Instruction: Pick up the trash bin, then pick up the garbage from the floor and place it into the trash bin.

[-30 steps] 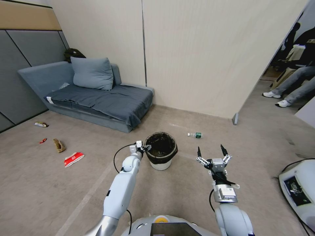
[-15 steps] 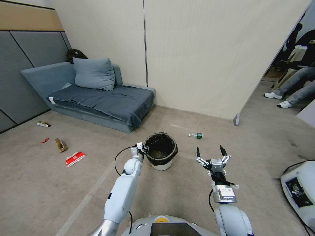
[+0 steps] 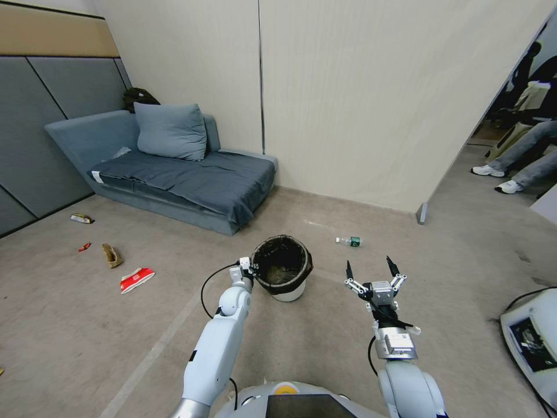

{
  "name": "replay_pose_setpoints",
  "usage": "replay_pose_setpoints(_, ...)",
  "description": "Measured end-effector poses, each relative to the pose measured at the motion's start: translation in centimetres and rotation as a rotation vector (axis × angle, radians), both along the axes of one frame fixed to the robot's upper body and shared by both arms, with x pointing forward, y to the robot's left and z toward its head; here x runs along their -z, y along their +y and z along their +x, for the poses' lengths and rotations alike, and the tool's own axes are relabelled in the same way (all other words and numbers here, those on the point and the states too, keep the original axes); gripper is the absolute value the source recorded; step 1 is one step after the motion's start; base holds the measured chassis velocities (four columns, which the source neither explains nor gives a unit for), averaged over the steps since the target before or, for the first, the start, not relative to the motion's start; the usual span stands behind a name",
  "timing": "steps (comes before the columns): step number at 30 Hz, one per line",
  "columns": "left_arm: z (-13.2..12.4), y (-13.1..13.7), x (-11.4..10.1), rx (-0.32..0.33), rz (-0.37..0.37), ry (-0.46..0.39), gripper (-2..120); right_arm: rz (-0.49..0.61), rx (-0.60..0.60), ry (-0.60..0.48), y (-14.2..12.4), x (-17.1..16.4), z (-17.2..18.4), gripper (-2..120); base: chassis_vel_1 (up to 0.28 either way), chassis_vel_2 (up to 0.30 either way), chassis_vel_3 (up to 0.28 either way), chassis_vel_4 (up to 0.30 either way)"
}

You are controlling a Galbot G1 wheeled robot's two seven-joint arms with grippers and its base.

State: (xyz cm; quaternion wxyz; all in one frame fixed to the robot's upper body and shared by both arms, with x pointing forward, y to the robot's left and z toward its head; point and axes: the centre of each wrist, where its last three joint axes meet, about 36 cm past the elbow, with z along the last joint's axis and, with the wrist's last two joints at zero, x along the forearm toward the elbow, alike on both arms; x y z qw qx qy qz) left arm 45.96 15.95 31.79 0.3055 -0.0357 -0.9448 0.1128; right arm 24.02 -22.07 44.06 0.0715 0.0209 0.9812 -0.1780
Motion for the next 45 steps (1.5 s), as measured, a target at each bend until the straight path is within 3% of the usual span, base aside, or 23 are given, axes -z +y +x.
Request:
replay_pose_setpoints(17, -2.2, 1.1, -2.1, -0.025, 0.06, -0.068, 1, 0.004, 0.002, -0.013, 0.2, -0.1, 0.0, 100, 0.0, 0.0, 0.0, 0.0)
replay_pose_setpoints(22, -4.6, 1.2, -5.1, -0.033, 0.089, -0.166, 1, 0.014, 0.004, -0.035, 0.4, -0.2, 0.0, 100, 0.0, 0.0, 0.0, 0.0)
replay_pose_setpoints(27, -5.9, 1.3, -6.7, -0.021, 0.094, -0.231, 1, 0.029, 0.008, -0.064, 0.5, -0.3, 0.1, 100, 0.0, 0.0, 0.0, 0.0)
replay_pose_setpoints(35, -8.4, 2.2, -9.8, -0.02, 0.119, -0.307, 1, 0.028, -0.005, -0.076, 0.5, -0.1, 0.1, 100, 0.0, 0.0, 0.0, 0.0)
replay_pose_setpoints(45, -12.2, 2.8, -12.6, -0.015, 0.16, -0.342, 1, 0.025, -0.02, -0.083, 0.4, 0.1, 0.1, 100, 0.0, 0.0, 0.0, 0.0)
